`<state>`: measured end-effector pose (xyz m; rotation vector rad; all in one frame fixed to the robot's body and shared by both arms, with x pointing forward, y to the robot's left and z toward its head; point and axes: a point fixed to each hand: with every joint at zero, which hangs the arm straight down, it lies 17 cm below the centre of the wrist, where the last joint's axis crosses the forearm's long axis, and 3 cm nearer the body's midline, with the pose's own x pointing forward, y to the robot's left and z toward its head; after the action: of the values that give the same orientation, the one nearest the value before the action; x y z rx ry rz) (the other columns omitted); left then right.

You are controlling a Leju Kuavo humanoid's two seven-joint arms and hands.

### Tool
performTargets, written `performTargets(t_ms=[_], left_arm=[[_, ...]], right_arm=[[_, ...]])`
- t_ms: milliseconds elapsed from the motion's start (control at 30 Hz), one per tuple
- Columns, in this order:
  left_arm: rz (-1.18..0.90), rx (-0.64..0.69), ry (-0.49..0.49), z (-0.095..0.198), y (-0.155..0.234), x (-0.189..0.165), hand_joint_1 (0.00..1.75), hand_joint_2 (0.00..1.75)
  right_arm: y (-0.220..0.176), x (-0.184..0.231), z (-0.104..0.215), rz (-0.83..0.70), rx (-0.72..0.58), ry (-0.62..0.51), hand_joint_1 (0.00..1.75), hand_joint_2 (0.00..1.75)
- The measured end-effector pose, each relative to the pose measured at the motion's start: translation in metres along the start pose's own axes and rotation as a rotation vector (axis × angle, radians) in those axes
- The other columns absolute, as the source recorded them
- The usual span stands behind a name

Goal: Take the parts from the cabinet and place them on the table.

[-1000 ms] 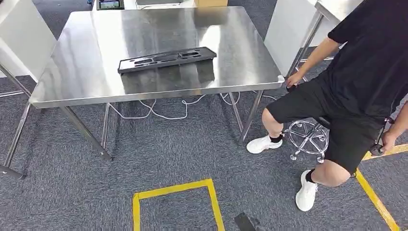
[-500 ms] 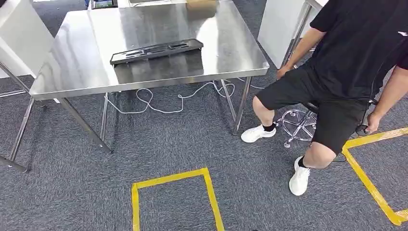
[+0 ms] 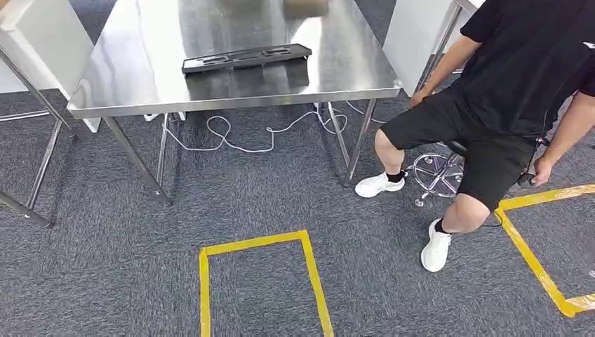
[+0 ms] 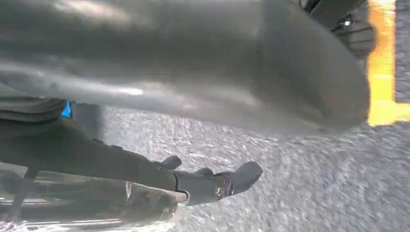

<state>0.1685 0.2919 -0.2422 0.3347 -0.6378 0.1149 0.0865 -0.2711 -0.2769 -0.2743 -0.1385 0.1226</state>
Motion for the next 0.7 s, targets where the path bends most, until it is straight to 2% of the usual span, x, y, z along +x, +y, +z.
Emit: performTargets(t_ms=[700], left_arm=[[-0.009,-0.005,-0.007,-0.0015,0.0022,0.0014,0.0,0.0]], right_arm=[[0.0031,-0.0027,0.001,0.038,0.006,0.017,0.0,0.0]])
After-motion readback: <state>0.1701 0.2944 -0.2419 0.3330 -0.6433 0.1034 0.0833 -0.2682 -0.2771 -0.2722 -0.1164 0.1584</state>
